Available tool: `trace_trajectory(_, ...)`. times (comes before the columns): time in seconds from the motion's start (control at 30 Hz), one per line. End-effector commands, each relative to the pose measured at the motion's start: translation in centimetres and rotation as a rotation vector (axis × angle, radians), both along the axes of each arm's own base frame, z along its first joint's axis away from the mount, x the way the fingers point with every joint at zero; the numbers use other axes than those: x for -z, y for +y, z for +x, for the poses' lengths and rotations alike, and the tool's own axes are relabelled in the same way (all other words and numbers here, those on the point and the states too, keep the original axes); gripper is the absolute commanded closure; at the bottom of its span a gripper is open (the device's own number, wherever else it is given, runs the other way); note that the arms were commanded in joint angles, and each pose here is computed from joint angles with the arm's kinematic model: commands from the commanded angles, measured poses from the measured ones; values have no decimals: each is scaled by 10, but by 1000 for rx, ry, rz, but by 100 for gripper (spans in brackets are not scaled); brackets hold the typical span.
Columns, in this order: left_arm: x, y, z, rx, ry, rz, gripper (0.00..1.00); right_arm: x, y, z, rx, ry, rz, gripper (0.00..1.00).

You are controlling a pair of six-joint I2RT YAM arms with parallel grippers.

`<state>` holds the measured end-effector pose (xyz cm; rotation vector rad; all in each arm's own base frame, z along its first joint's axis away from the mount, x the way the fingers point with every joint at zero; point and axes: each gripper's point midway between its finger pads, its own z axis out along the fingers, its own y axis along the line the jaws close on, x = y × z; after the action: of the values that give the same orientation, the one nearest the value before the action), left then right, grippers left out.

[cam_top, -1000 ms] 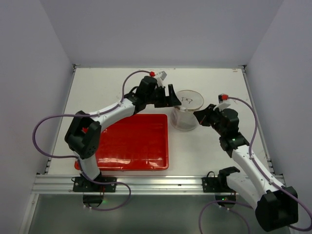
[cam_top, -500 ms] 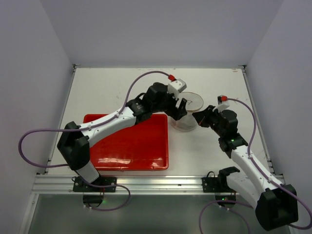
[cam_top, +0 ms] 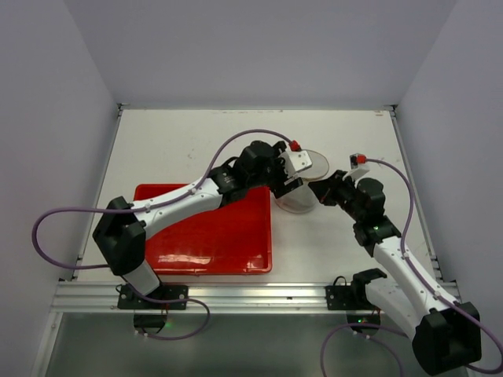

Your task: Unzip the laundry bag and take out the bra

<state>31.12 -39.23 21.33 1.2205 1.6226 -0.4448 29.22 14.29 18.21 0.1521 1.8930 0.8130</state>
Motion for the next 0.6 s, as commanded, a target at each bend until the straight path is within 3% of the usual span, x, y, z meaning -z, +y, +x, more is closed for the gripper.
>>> trace_trajectory(0.0,-4,-8,11,89,-170,38,20,-10,5,-4,-40,-45,4,100)
trace_trajectory(0.33,4,-30,10,203,-218,17,23,-13,9,-5,-67,-53,3,100)
trace_trajectory(0.57,15,-42,5,250,-187,-7,31,-9,8,-4,-56,-50,3,100)
